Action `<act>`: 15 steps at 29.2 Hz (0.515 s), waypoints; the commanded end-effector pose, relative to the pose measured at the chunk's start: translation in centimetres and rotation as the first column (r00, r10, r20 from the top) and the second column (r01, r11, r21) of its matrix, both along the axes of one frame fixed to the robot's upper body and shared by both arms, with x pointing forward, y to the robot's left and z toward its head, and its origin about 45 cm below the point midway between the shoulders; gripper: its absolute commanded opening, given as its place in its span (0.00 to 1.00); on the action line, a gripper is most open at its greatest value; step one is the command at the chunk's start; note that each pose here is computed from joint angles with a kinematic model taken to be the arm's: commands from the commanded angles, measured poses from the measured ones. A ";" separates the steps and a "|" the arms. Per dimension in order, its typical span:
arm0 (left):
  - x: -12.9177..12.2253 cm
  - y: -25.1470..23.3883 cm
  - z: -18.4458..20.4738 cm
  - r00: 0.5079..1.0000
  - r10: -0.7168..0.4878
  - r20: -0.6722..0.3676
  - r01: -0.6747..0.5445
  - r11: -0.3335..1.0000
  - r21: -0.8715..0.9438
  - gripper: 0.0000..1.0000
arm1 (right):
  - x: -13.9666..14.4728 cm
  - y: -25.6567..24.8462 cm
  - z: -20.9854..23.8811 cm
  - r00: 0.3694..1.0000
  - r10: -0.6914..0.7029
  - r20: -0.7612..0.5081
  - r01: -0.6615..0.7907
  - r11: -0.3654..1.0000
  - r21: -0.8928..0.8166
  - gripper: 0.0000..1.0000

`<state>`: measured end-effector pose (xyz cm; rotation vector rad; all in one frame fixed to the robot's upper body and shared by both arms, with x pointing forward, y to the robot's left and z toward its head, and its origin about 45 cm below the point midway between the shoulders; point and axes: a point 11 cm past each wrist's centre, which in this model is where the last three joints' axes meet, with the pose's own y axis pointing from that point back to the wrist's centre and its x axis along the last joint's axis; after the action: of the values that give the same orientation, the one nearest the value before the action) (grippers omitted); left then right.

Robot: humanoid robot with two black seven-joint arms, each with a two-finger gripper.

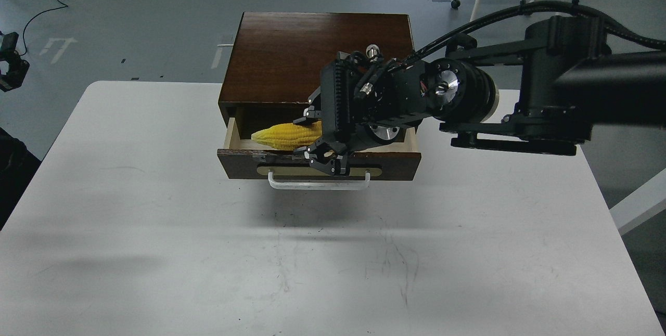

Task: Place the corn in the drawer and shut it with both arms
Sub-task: 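Lower the corn into the open drawer and open the right gripper, then withdraw the right gripper up and away from the drawer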

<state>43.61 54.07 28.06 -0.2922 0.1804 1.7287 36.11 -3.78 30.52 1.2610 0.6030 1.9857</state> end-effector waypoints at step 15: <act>0.1 1.5 3.3 0.999 0.015 0.038 -0.017 0.999 0.034 0.90 | 8.9 -4.6 13.2 0.769 -0.343 -0.540 0.630 0.552 0.547 1.00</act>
<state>43.55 55.56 30.84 -0.3084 0.1333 1.7432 42.80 -5.39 40.88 1.8714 -0.1701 1.6539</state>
